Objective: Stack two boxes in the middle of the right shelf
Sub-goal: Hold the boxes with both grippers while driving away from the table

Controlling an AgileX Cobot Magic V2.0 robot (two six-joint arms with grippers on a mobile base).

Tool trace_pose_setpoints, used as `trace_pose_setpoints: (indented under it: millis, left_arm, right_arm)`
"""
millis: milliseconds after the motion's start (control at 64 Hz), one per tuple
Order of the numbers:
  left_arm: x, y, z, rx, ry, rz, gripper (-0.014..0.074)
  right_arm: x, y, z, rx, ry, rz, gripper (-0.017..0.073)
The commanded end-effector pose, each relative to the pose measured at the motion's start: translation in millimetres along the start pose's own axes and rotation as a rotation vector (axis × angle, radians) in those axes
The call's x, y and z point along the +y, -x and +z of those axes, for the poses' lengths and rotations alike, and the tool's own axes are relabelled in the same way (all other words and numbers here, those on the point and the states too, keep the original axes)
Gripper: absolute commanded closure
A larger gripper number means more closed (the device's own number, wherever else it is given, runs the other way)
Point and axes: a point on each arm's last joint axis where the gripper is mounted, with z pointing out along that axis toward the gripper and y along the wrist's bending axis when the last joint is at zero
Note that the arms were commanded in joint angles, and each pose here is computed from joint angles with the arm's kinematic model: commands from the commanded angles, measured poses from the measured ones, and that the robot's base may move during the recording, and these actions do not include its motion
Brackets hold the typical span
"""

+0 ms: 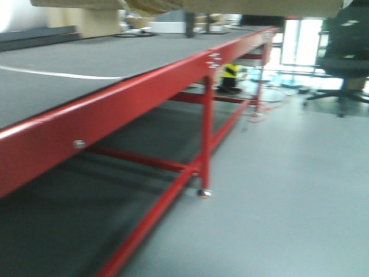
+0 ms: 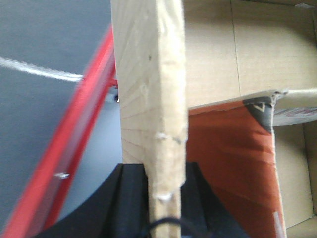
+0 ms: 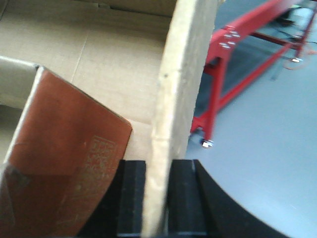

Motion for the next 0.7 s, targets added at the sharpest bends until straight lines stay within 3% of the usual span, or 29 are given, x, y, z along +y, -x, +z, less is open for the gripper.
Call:
trace_pose_setpoints:
  millis: [0,687]
  left_arm:
    - [1.4,9.5,-10.4,-0.101,0.004,0.011,0.0705]
    - [1.4,9.5,-10.4,-0.101,0.004,0.011,0.0705]
  right_arm:
    - [-3.6,5.5,-6.0,-0.041,-0.038,-0.039,0.0713]
    - [-3.6,5.5,-6.0,-0.041,-0.038,-0.039,0.0713]
